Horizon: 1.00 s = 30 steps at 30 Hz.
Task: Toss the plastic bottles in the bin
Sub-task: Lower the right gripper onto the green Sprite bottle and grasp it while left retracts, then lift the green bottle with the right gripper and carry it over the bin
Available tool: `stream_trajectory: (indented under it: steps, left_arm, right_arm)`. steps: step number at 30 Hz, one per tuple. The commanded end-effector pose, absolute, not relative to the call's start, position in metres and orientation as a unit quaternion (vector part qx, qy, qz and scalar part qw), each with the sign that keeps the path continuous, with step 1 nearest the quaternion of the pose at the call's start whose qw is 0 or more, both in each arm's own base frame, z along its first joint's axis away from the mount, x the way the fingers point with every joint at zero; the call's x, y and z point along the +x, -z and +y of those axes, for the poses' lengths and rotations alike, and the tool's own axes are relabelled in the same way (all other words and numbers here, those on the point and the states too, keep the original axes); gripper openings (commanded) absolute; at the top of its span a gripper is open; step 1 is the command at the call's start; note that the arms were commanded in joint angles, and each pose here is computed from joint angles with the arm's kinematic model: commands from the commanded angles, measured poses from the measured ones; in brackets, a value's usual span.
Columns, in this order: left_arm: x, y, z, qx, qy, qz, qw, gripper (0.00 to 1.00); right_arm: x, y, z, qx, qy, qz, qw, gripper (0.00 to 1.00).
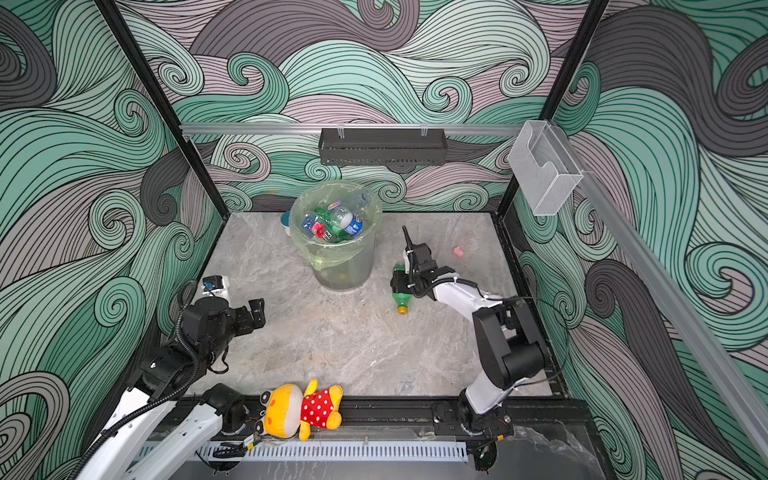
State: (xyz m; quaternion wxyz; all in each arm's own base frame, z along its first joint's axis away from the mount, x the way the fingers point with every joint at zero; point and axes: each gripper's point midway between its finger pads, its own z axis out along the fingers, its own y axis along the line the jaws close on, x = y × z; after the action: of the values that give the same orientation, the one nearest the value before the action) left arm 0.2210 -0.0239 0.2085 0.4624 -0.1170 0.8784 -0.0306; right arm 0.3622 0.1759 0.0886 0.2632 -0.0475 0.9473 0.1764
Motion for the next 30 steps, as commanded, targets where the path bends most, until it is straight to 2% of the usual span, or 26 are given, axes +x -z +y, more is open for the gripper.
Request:
stream_trajectory:
  steps: [1, 9, 23, 27, 30]
  left_arm:
    - [0.229, -0.206, -0.029, -0.128, 0.045, 0.876, 0.463, 0.99]
    - [0.239, -0.197, -0.039, -0.13, 0.064, 0.879, 0.455, 0.98]
    - [0.236, -0.19, -0.041, -0.133, 0.073, 0.882, 0.447, 0.97]
    - [0.234, -0.19, -0.04, -0.136, 0.076, 0.88, 0.449, 0.97]
    - [0.235, -0.191, -0.041, -0.136, 0.077, 0.878, 0.452, 0.97]
  right_arm:
    - [0.343, -0.104, 0.168, -0.074, -0.172, 0.945, 0.268, 0.55]
    - [0.31, -0.15, 0.163, -0.096, -0.206, 0.919, 0.321, 0.54]
    - [0.291, -0.18, 0.166, -0.109, -0.244, 0.896, 0.354, 0.5]
    - [0.295, -0.217, 0.175, -0.123, -0.264, 0.881, 0.374, 0.49]
    - [0.31, -0.268, 0.194, -0.155, -0.28, 0.859, 0.399, 0.49]
